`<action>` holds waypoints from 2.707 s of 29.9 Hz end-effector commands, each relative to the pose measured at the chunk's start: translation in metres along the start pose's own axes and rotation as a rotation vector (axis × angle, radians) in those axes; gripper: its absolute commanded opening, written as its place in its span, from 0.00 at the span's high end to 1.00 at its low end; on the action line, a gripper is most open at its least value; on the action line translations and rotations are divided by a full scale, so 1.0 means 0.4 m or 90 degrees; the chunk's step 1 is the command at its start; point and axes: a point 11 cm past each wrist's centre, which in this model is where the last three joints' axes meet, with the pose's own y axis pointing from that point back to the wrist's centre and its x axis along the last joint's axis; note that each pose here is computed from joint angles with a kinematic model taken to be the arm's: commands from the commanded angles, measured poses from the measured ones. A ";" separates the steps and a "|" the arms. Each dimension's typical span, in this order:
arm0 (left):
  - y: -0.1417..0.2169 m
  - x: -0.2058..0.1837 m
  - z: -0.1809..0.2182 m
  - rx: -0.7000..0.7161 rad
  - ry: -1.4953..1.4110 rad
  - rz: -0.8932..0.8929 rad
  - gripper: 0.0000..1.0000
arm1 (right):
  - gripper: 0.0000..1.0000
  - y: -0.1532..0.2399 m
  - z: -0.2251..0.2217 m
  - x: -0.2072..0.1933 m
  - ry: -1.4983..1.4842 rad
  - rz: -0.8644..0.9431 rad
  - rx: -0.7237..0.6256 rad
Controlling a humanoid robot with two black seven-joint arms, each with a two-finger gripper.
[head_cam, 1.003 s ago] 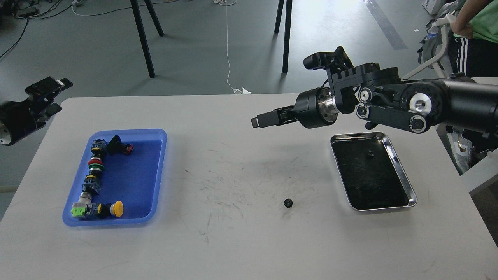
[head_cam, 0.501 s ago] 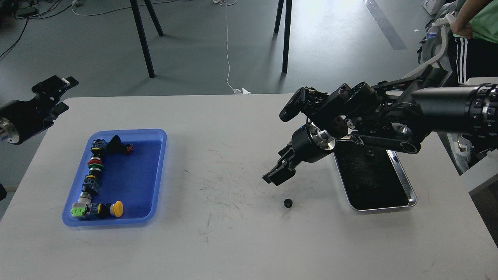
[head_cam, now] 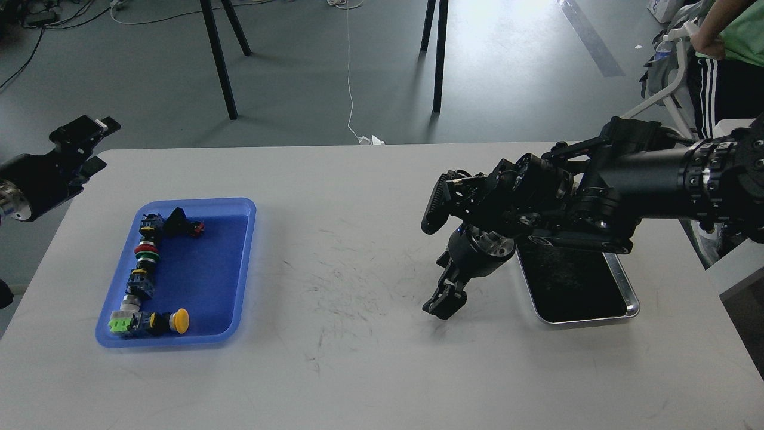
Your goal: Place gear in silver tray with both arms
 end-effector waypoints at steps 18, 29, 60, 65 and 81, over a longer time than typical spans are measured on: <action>0.004 0.014 -0.009 0.002 0.016 0.019 0.02 | 0.18 -0.068 -0.021 -0.073 0.077 -0.076 0.003; 0.005 0.017 -0.008 0.002 0.016 0.021 0.02 | 0.23 -0.069 -0.011 -0.051 0.085 -0.069 -0.009; 0.017 0.025 -0.018 0.004 0.023 0.028 0.02 | 0.76 -0.065 -0.007 -0.044 0.086 -0.065 -0.013; 0.018 0.023 -0.019 0.005 0.023 0.027 0.02 | 0.85 -0.061 -0.005 -0.041 0.088 -0.065 -0.016; 0.015 0.018 -0.020 0.005 0.024 0.026 0.02 | 0.93 0.066 0.084 -0.023 0.054 -0.018 -0.083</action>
